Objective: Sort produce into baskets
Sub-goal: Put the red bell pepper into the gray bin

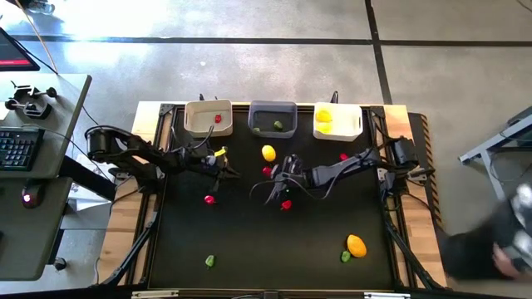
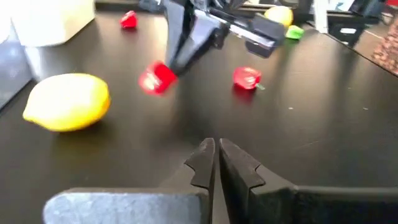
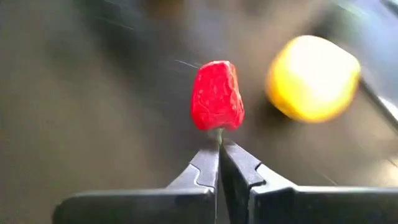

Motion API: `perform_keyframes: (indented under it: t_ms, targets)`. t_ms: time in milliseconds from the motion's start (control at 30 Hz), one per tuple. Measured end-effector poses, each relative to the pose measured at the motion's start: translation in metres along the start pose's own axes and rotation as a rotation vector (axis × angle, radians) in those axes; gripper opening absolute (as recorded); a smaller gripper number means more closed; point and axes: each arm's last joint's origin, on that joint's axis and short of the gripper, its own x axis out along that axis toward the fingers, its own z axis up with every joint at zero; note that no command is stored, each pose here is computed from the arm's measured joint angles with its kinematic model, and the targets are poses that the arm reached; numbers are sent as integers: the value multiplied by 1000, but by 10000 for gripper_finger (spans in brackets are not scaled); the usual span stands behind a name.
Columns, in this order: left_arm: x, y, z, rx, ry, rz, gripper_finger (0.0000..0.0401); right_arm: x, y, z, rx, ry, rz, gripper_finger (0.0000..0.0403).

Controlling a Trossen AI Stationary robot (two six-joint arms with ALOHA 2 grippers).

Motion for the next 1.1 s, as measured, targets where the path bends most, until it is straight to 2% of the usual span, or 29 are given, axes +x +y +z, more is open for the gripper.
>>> perform_keyframes:
  t_ms: [100, 233, 367, 533, 667, 900, 1100]
  targets:
    - [7, -8, 6, 65, -9, 12, 29, -3, 11, 12, -52, -103, 168, 1]
    - [16, -23, 12, 206, -6, 29, 60, -5, 16, 23, -93, -214, 266, 0]
    - [22, -35, 17, 283, -13, 61, 102, -5, 16, 24, -104, -226, 277, 0]
    - [25, -42, 20, 314, -12, 142, 157, -5, 17, 23, -115, -222, 278, 0]
    - [25, -43, 20, 334, -2, 200, 184, -5, 17, 22, -120, -210, 277, 0]
    - [28, -48, 25, 339, -31, 128, 193, -5, 17, 21, -124, -204, 294, 0]
    - [36, -51, 33, 262, -16, 74, 185, -5, 17, 21, -123, -205, 295, 0]
